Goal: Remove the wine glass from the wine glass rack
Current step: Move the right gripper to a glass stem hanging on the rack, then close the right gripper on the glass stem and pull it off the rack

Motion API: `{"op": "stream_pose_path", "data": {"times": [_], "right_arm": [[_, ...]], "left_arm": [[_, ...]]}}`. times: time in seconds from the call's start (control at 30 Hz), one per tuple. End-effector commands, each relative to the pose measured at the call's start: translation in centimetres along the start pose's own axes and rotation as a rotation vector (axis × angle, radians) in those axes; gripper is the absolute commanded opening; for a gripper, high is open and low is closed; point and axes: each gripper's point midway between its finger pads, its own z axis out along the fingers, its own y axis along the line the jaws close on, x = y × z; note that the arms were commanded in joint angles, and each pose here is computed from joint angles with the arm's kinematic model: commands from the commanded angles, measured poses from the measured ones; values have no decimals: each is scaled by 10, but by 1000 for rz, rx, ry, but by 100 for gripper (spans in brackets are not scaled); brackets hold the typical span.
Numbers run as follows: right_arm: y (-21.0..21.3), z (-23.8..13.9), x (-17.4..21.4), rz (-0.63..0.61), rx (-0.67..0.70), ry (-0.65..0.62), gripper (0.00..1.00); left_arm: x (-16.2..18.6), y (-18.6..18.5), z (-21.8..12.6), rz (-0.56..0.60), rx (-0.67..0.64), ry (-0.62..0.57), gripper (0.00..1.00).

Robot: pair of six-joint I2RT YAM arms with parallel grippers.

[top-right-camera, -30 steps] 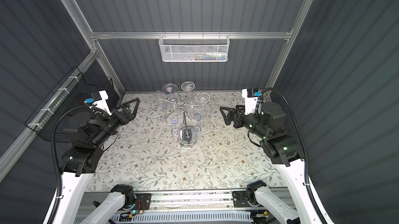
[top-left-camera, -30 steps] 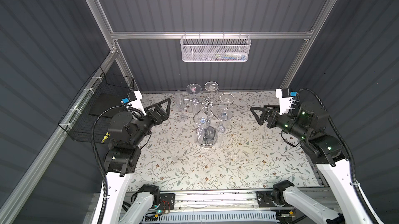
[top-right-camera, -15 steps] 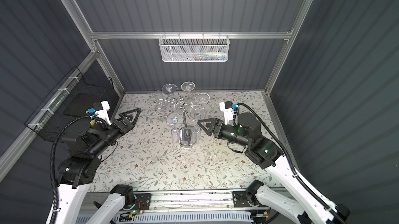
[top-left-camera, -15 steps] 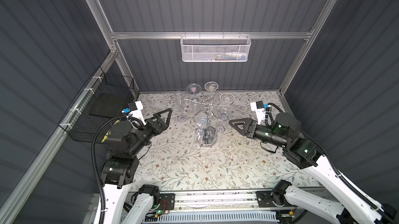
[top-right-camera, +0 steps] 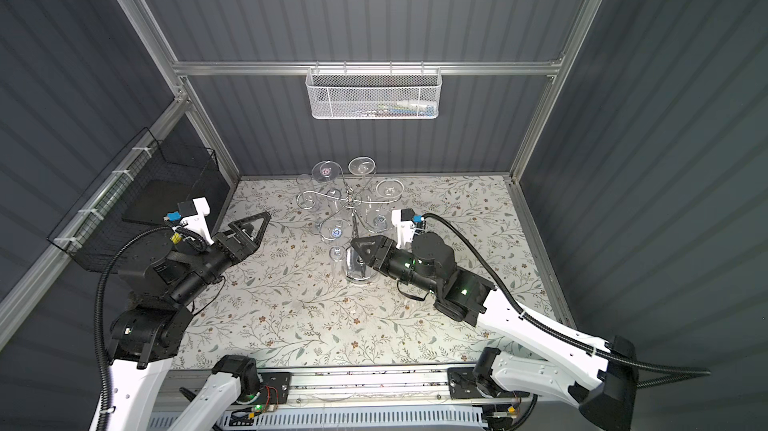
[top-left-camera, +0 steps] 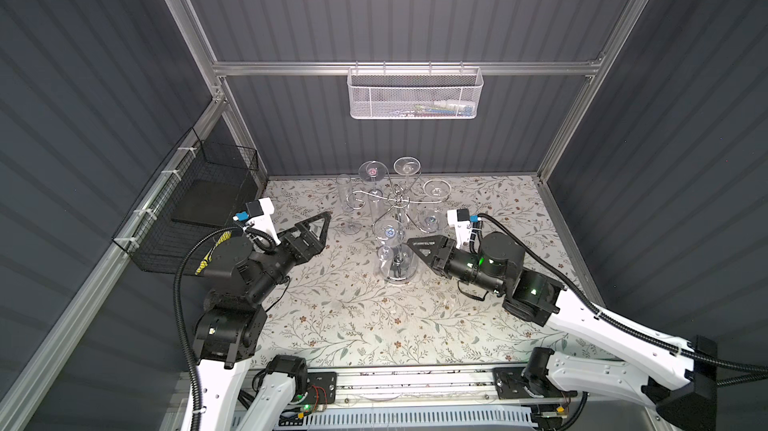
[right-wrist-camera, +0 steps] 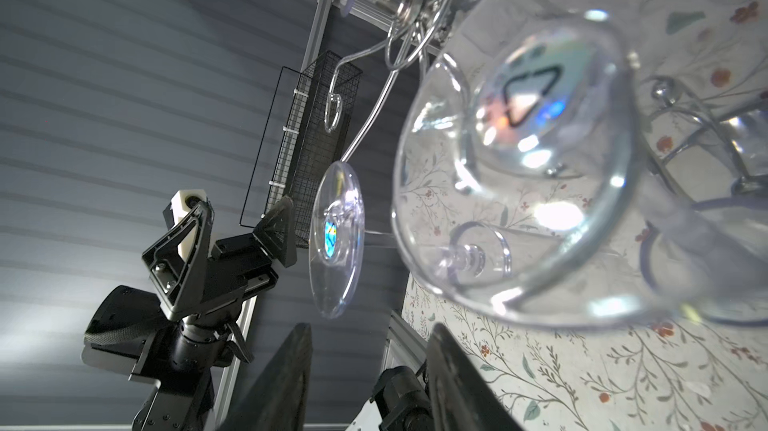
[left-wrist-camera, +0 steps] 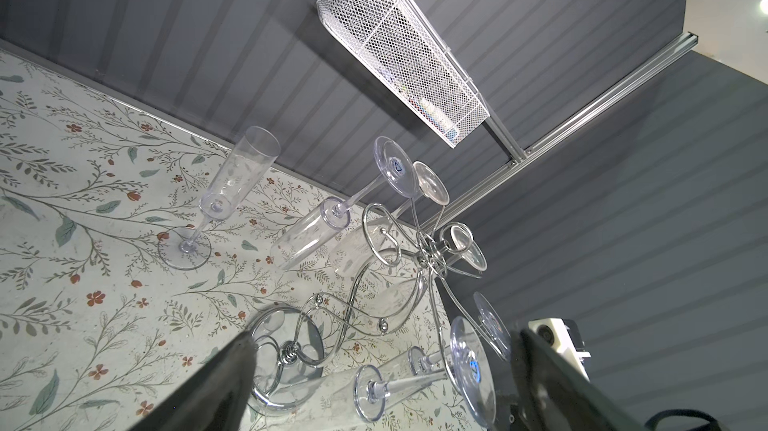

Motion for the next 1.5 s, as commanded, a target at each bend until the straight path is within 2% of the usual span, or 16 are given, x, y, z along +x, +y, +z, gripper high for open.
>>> {"op": "stream_pose_path", "data": {"times": [0.0, 0.1, 0.8, 1.17, 1.47], "right_arm": [[17, 4, -11, 25, -67, -68, 47], [16, 8, -13, 26, -63, -75, 47], [7, 27, -11, 84, -68, -83, 23], [7, 30, -11, 102, -78, -81, 15], [9, 26, -11, 105, -82, -80, 1]], "left_arm": [[1, -1, 0, 41, 5, 13, 98], [1, -1, 2, 49, 8, 17, 98], [3, 2, 1, 82, -3, 15, 99], [2, 2, -2, 99, -7, 9, 99], [1, 1, -5, 107, -8, 3, 100]]}}
